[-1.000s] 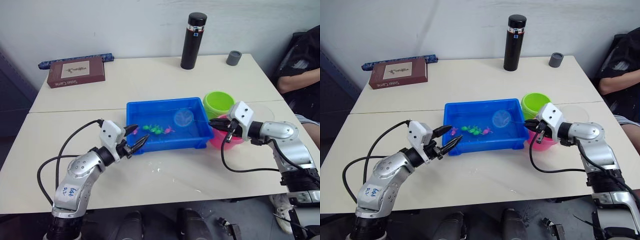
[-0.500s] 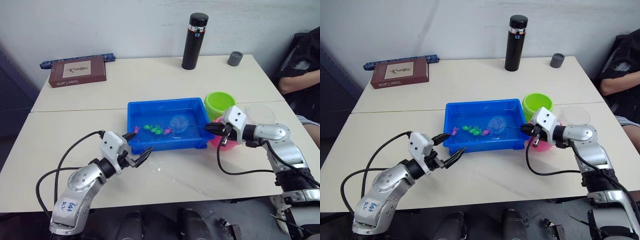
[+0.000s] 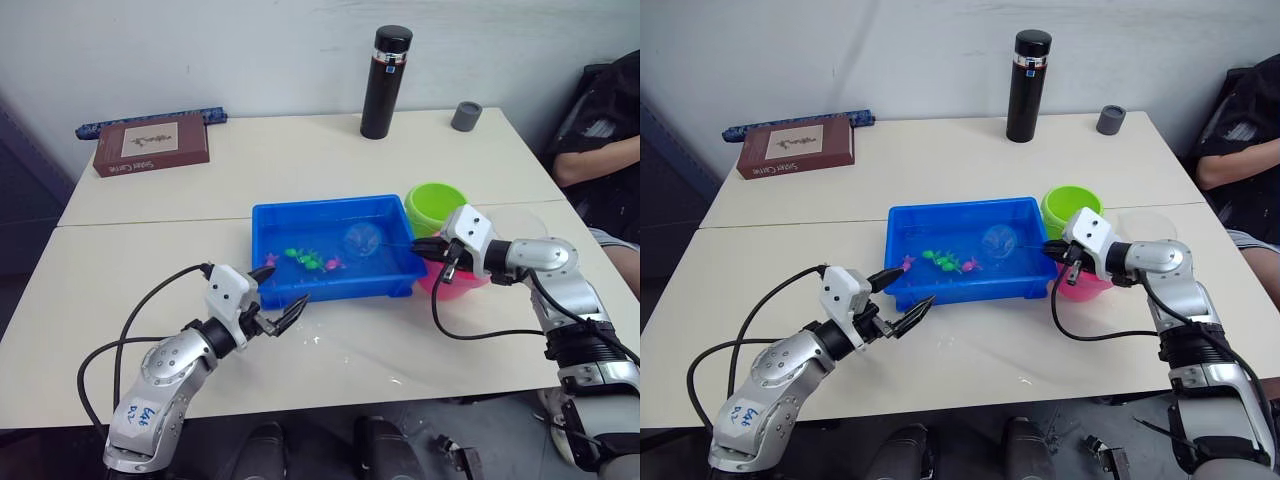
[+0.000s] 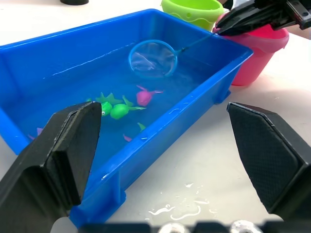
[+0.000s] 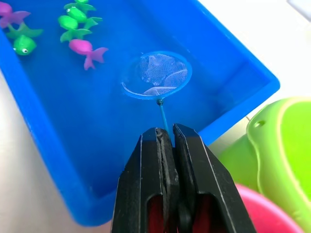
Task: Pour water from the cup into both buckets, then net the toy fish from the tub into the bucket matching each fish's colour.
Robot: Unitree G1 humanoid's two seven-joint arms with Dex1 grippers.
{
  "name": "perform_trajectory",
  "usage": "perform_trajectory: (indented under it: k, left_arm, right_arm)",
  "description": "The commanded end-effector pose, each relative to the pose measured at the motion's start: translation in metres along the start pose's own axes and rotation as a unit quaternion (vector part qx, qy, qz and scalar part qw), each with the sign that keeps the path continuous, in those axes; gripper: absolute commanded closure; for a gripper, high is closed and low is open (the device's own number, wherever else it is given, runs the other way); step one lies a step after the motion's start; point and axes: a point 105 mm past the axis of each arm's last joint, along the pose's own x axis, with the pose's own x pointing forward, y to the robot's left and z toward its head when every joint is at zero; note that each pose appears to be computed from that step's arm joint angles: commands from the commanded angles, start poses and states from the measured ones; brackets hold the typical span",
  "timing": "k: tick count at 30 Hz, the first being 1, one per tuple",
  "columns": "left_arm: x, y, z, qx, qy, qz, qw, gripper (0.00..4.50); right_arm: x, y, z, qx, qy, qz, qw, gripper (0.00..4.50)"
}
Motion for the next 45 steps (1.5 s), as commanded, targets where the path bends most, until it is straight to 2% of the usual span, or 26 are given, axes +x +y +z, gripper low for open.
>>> perform_trajectory:
  k: [1,8,33,40,45]
  left_arm:
    - [-0.001,-0.006,0.013,0.013,-0.024,-0.007,1.0,0.05]
    - [-0.002,-0.005,0.012,0.013,-0.025,-0.005,1.0,0.05]
    - [-0.001,-0.007,0.011,0.01,-0.03,0.007,0.999,0.05]
    - [0.001,-0.007,0.011,0.011,-0.031,0.005,0.999,0.05]
    - [0.002,-0.007,0.011,0.011,-0.032,0.002,0.999,0.05]
  right_arm:
    - [0.002,0.0,0.008,-0.018,-0.011,0.009,1.0,4.5]
    - [0.005,0.015,0.012,-0.027,-0.016,0.046,0.998,4.5]
    - [0.015,0.037,0.022,-0.02,-0.028,0.106,0.994,4.5]
    - [0.017,0.039,0.029,-0.021,-0.032,0.109,0.993,4.5]
    - [0.019,0.032,0.021,-0.026,-0.019,0.099,0.995,4.5]
